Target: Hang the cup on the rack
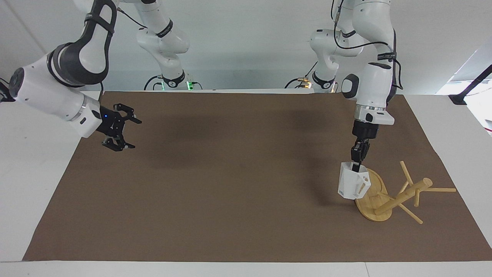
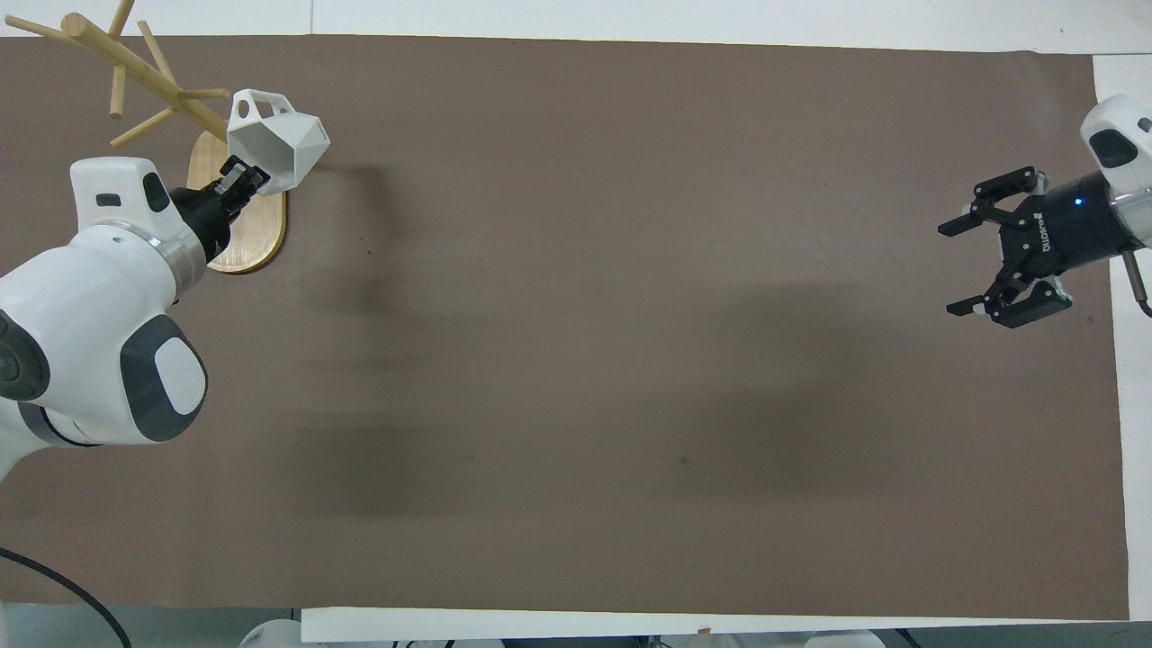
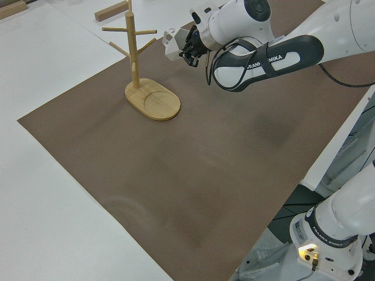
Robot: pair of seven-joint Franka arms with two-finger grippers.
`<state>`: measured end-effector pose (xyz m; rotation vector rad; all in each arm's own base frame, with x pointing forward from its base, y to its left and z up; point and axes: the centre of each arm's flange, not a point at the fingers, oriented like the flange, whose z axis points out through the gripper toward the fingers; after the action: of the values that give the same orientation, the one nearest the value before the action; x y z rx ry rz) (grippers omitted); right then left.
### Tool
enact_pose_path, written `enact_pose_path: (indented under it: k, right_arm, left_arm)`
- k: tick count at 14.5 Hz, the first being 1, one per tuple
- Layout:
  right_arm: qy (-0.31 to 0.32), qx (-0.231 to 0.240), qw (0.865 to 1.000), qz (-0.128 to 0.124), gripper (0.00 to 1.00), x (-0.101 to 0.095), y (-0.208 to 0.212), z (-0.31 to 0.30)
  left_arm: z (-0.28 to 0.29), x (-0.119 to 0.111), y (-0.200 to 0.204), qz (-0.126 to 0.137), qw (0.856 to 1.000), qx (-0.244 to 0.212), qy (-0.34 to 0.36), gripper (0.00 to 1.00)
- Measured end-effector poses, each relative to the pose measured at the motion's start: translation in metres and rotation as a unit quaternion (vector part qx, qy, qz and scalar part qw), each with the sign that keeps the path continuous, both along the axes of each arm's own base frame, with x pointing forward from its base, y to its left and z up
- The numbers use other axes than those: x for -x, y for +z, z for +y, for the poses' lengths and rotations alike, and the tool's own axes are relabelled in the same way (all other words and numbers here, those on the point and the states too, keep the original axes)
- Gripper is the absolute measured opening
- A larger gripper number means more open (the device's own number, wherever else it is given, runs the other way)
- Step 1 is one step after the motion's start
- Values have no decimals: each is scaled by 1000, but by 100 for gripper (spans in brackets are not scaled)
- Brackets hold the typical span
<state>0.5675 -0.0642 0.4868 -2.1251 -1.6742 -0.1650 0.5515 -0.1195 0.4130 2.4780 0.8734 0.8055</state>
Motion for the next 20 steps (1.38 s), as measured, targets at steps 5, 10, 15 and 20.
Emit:
enact_pose_path:
  k: [5, 10, 15, 20]
  right_arm:
    - [-116, 101, 987, 38, 100, 12, 51, 37]
    - [-338, 190, 917, 95, 100, 26, 116, 36]
    - [-517, 244, 810, 131, 100, 41, 162, 30]
    - [-583, 262, 755, 148, 100, 42, 160, 57]
  left_arm:
    - [10, -18, -3, -2, 1000, -3, 11, 4]
    - [17, -21, -8, 28, 999, 26, 39, 4]
    - [19, -22, -9, 33, 997, 41, 52, 4]
    - [35, -24, -10, 34, 996, 43, 67, 4]
